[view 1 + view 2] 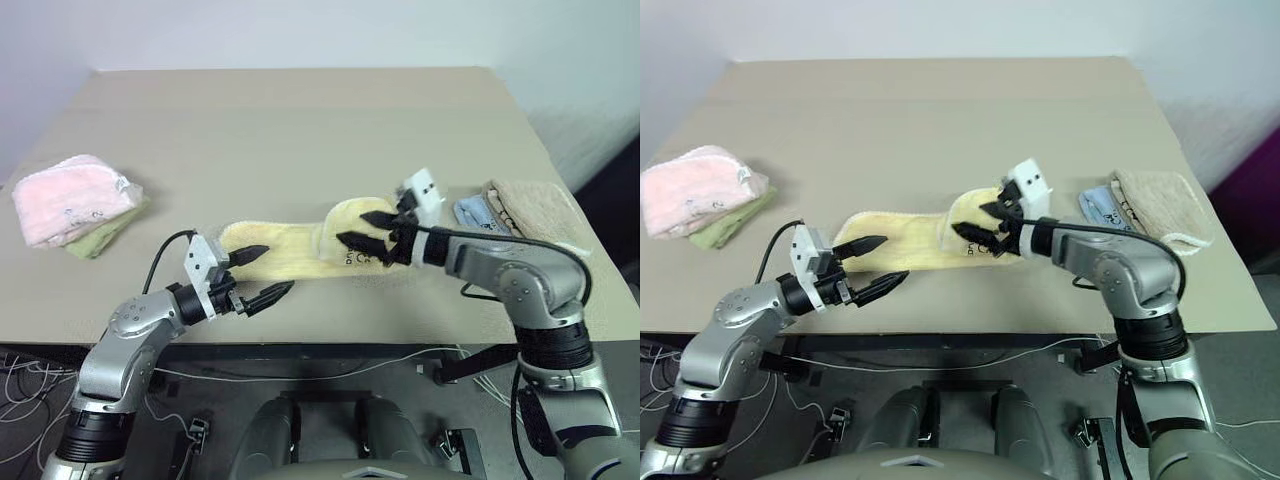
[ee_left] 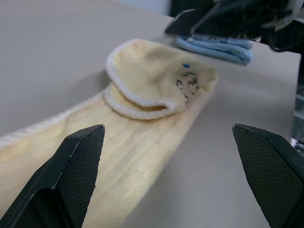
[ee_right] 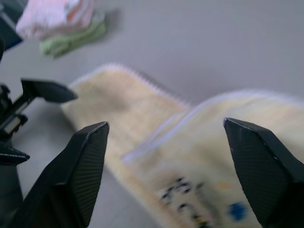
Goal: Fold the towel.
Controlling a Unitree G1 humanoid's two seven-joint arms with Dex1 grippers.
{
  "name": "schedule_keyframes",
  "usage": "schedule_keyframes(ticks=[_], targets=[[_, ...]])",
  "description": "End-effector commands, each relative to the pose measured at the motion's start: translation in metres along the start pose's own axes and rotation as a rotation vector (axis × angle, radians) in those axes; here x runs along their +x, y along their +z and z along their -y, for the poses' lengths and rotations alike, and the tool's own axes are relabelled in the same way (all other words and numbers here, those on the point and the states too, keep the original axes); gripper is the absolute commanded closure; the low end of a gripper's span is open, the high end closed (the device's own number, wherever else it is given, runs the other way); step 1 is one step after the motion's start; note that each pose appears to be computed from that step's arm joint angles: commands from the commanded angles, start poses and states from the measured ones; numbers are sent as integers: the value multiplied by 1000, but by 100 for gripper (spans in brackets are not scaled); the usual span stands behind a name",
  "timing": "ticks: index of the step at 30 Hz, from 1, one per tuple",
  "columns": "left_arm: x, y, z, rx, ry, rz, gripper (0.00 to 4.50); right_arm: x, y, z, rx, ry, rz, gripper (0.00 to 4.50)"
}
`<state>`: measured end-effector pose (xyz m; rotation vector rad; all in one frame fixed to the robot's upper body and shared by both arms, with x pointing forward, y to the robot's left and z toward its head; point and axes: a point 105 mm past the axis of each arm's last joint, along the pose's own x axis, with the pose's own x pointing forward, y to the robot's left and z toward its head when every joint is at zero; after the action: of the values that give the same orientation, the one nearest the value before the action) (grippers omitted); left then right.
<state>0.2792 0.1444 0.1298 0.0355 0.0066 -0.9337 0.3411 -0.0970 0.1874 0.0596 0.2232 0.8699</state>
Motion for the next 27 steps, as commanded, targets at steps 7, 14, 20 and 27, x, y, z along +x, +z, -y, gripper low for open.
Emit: schedule_keyframes(ticks=[7,14,20,27], targets=[[-7,4,-3,-17,76,28,0,35,-9,25,-76,18,69,382],[-21,-2,3,-32,155,7,0,52,-83,19,-138,83,-96,413],[-31,-3,7,-46,199,-3,0,49,-117,11,-208,122,-183,413],[-38,-5,12,-197,313,41,0,36,-50,-1,-326,183,44,413]])
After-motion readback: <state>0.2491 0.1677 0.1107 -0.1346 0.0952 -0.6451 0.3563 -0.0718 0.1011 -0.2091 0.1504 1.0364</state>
